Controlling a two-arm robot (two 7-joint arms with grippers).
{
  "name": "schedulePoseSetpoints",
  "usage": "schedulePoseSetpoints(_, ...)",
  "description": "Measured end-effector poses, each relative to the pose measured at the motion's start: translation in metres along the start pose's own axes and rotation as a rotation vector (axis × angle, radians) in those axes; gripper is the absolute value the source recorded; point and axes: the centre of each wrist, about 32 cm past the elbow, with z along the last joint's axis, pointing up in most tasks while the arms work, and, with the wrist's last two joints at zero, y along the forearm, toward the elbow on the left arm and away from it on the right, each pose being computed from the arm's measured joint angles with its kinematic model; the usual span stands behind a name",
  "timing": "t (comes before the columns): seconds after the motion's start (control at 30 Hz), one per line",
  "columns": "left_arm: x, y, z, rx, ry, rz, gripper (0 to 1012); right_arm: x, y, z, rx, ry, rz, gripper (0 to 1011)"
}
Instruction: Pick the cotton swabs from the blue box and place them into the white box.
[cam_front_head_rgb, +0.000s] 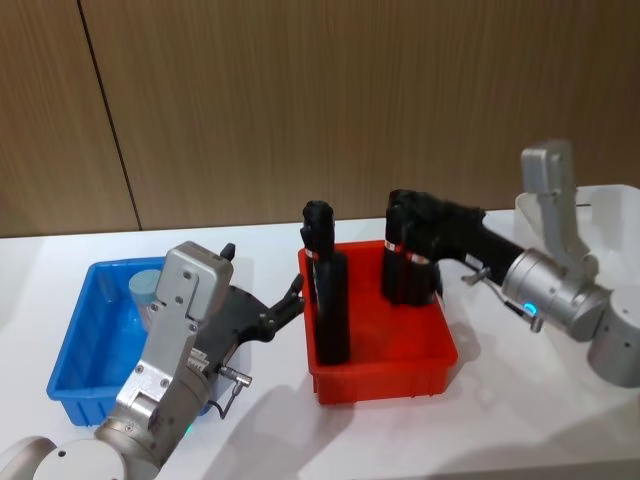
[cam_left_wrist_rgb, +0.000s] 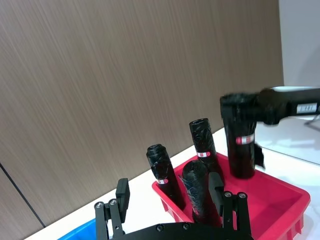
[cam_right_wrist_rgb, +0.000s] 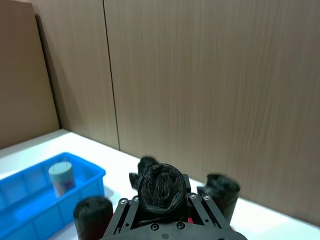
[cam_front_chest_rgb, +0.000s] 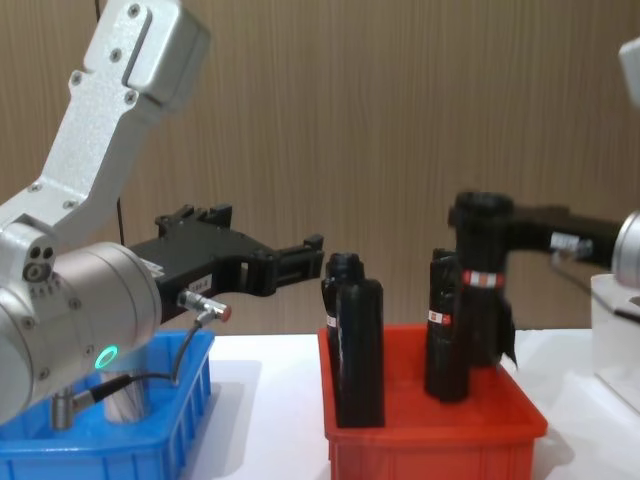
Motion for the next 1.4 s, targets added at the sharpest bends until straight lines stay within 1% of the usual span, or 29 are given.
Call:
schedulePoseSetpoints(0.07, 0.0000, 0.0000, 0.0000, 0.000, 0.000, 0.000, 999, -0.001, -0.003, 0.006, 0.012, -0.010, -0.007, 346)
schedulePoseSetpoints(0.1, 0.0000, 0.0000, 0.0000, 0.000, 0.000, 0.000, 1000, -0.003, -0.006, 0.013, 0.026, -0.022, -0.014, 346)
schedulePoseSetpoints(0.13, 0.0000, 0.0000, 0.0000, 0.000, 0.000, 0.000, 1000, -0.003, -0.007, 0.015, 0.028, -0.024, -0.020, 345)
schedulePoseSetpoints(0.17, 0.0000, 0.0000, 0.0000, 0.000, 0.000, 0.000, 999, -0.004, -0.011, 0.021, 0.040, -0.036, -0.031, 345)
schedulePoseSetpoints(0.2, 0.0000, 0.0000, 0.0000, 0.000, 0.000, 0.000, 1000, -0.004, -0.011, 0.021, 0.040, -0.036, -0.031, 345)
schedulePoseSetpoints(0.23, 0.0000, 0.0000, 0.0000, 0.000, 0.000, 0.000, 1000, -0.004, -0.012, 0.024, 0.044, -0.041, -0.038, 345)
schedulePoseSetpoints(0.3, 0.0000, 0.0000, 0.0000, 0.000, 0.000, 0.000, 1000, -0.006, -0.020, 0.035, 0.061, -0.066, -0.063, 345)
schedulePoseSetpoints(0.4, 0.0000, 0.0000, 0.0000, 0.000, 0.000, 0.000, 1000, -0.006, -0.027, 0.042, 0.067, -0.081, -0.088, 345)
schedulePoseSetpoints(0.43, 0.0000, 0.0000, 0.0000, 0.000, 0.000, 0.000, 1000, -0.006, -0.031, 0.047, 0.073, -0.095, -0.103, 345)
schedulePoseSetpoints(0.53, 0.0000, 0.0000, 0.0000, 0.000, 0.000, 0.000, 1000, -0.006, -0.040, 0.055, 0.076, -0.116, -0.141, 345)
schedulePoseSetpoints(0.63, 0.0000, 0.0000, 0.0000, 0.000, 0.000, 0.000, 1000, -0.005, -0.048, 0.061, 0.080, -0.133, -0.168, 345)
schedulePoseSetpoints(0.7, 0.0000, 0.0000, 0.0000, 0.000, 0.000, 0.000, 1000, -0.004, -0.056, 0.065, 0.078, -0.150, -0.199, 345)
schedulePoseSetpoints(0.83, 0.0000, 0.0000, 0.0000, 0.000, 0.000, 0.000, 999, -0.001, -0.069, 0.071, 0.072, -0.174, -0.251, 345)
schedulePoseSetpoints(0.87, 0.0000, 0.0000, 0.0000, 0.000, 0.000, 0.000, 1000, 0.001, -0.074, 0.073, 0.068, -0.180, -0.275, 345)
schedulePoseSetpoints(0.93, 0.0000, 0.0000, 0.0000, 0.000, 0.000, 0.000, 1000, 0.002, -0.079, 0.074, 0.064, -0.187, -0.294, 345)
schedulePoseSetpoints(0.97, 0.0000, 0.0000, 0.0000, 0.000, 0.000, 0.000, 1000, 0.004, -0.084, 0.075, 0.058, -0.196, -0.316, 345)
schedulePoseSetpoints(1.07, 0.0000, 0.0000, 0.0000, 0.000, 0.000, 0.000, 1000, 0.007, -0.092, 0.077, 0.050, -0.205, -0.348, 345)
schedulePoseSetpoints(1.17, 0.0000, 0.0000, 0.0000, 0.000, 0.000, 0.000, 999, 0.013, -0.104, 0.077, 0.030, -0.215, -0.399, 345)
schedulePoseSetpoints(1.27, 0.0000, 0.0000, 0.0000, 0.000, 0.000, 0.000, 1000, 0.018, -0.112, 0.077, 0.016, -0.220, -0.431, 345)
schedulePoseSetpoints(1.3, 0.0000, 0.0000, 0.0000, 0.000, 0.000, 0.000, 1000, 0.019, -0.113, 0.077, 0.013, -0.222, -0.438, 351)
schedulePoseSetpoints(1.33, 0.0000, 0.0000, 0.0000, 0.000, 0.000, 0.000, 1000, 0.019, -0.115, 0.077, 0.011, -0.223, -0.443, 392)
schedulePoseSetpoints(1.4, 0.0000, 0.0000, 0.0000, 0.000, 0.000, 0.000, 1000, 0.022, -0.119, 0.077, 0.003, -0.227, -0.460, 441)
